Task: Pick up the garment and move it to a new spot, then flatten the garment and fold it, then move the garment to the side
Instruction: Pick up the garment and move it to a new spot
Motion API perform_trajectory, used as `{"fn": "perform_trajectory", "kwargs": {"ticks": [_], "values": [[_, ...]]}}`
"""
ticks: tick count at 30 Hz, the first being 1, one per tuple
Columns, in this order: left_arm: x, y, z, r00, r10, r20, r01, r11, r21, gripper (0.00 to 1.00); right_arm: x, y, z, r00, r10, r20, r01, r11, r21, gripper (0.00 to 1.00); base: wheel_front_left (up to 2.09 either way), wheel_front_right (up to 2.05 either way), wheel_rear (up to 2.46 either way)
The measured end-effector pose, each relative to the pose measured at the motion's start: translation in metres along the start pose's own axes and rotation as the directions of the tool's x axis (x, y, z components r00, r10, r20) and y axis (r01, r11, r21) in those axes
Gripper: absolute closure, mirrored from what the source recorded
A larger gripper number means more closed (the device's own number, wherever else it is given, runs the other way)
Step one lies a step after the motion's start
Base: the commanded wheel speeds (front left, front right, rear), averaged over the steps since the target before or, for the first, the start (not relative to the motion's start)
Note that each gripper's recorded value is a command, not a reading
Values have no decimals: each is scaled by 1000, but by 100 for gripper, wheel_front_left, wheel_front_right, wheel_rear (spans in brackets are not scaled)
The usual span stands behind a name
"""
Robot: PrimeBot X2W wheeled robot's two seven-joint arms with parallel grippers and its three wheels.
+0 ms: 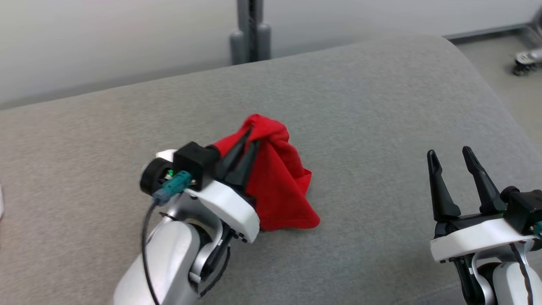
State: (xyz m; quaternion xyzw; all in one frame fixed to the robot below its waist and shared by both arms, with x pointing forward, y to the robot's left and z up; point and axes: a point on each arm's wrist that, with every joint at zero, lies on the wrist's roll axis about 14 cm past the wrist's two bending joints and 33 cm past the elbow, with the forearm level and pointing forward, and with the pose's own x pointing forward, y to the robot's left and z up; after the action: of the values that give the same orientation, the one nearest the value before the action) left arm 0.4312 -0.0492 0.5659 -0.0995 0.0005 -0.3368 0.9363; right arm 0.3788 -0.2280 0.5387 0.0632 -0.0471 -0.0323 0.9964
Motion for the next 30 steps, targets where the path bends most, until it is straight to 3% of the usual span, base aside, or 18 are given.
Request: {"fn": "perform_trajectory", "kwargs": {"ticks": [9, 11, 12, 13, 18, 24, 30], "values": [[21, -36, -110, 951, -153, -269, 133, 987, -89, 100, -15, -36, -17, 992, -117, -44, 117, 993, -2, 0, 0, 0, 0], [21, -42, -121, 938, -185, -292, 164, 982, -92, 55, -16, -40, -20, 990, -129, -53, 129, 992, -6, 0, 0, 0, 0], [21, -43, -124, 937, -190, -294, 169, 981, -95, 6, -16, -41, -22, 990, -132, -55, 132, 991, -6, 0, 0, 0, 0], [21, -43, -124, 937, -190, -294, 169, 981, -95, 0, -16, -41, -22, 990, -132, -55, 132, 991, -6, 0, 0, 0, 0], [17, -42, -118, 946, -195, -258, 179, 980, -86, 0, -10, -34, -22, 993, -113, -47, 113, 994, 6, 0, 0, 0, 0], [8, -23, -88, 976, -133, -174, 117, 988, -98, 0, 0, -17, -21, 998, -59, -37, 59, 998, 22, 0, 0, 0, 0], [-19, 38, -51, 995, 75, -71, -78, 996, -47, 0, 10, 8, -14, 1000, 15, -19, -15, 1000, 24, 0, 0, 0, 0]]}}
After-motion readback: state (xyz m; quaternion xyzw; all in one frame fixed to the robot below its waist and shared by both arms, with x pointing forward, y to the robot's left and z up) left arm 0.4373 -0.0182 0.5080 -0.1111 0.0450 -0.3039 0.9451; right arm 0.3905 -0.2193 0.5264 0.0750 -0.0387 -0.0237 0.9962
